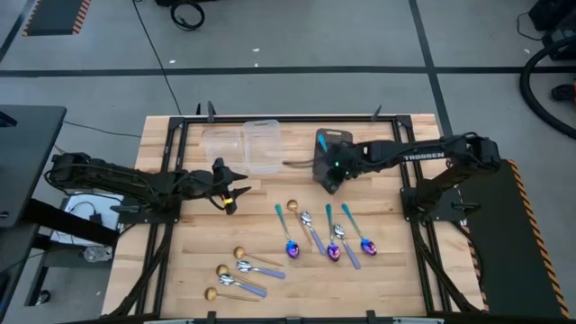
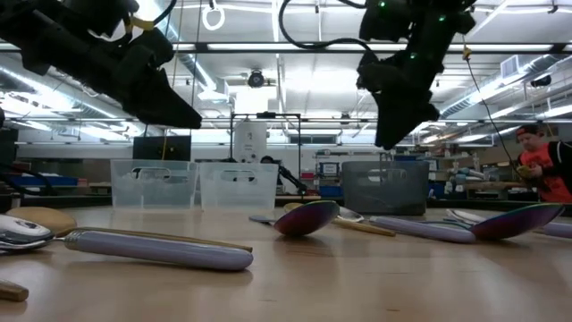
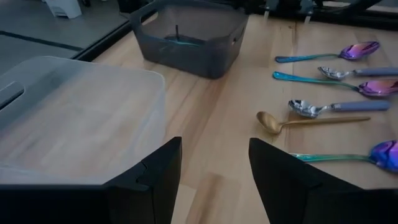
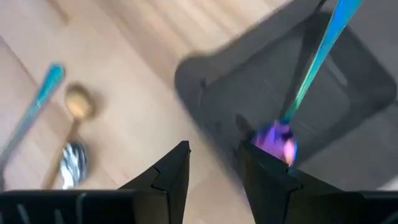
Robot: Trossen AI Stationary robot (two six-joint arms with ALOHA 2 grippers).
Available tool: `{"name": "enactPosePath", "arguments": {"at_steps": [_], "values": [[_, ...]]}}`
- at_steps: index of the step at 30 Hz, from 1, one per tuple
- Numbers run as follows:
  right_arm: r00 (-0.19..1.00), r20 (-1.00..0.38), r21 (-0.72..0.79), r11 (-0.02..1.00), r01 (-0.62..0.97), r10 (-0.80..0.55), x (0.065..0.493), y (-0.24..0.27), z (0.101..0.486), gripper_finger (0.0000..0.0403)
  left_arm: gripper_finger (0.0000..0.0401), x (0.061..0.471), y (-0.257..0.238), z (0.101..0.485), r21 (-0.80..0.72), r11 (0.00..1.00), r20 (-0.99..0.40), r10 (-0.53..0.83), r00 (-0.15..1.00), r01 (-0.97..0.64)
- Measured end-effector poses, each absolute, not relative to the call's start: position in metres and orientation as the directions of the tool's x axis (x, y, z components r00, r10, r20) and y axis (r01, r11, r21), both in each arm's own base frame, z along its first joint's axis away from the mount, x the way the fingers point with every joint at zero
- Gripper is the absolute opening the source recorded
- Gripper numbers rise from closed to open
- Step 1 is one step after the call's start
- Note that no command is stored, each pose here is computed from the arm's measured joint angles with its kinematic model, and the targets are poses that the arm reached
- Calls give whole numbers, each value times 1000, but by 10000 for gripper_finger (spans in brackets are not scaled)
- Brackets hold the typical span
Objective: Sort silverware by color (type)
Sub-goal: Put the blue spoon into the black bin
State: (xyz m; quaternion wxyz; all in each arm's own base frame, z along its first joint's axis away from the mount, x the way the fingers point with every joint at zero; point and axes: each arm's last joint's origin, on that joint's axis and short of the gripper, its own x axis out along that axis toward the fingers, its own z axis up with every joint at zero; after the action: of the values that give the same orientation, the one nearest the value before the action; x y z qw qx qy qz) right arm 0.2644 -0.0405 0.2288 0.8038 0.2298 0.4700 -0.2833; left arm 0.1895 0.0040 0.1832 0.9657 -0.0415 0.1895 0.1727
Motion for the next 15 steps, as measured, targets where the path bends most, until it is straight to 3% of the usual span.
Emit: {"name": "enactPosePath", "arguments": {"at_steps": [5, 15], "values": [[341, -908, 61, 728, 683, -244, 261, -17, 225, 146, 194, 193, 4, 193, -22, 937, -354, 318, 879, -348], [340, -922, 111, 717, 688, -183, 257, 13, 225, 146, 194, 195, 4, 197, 16, 937, -311, 337, 889, -349]]}}
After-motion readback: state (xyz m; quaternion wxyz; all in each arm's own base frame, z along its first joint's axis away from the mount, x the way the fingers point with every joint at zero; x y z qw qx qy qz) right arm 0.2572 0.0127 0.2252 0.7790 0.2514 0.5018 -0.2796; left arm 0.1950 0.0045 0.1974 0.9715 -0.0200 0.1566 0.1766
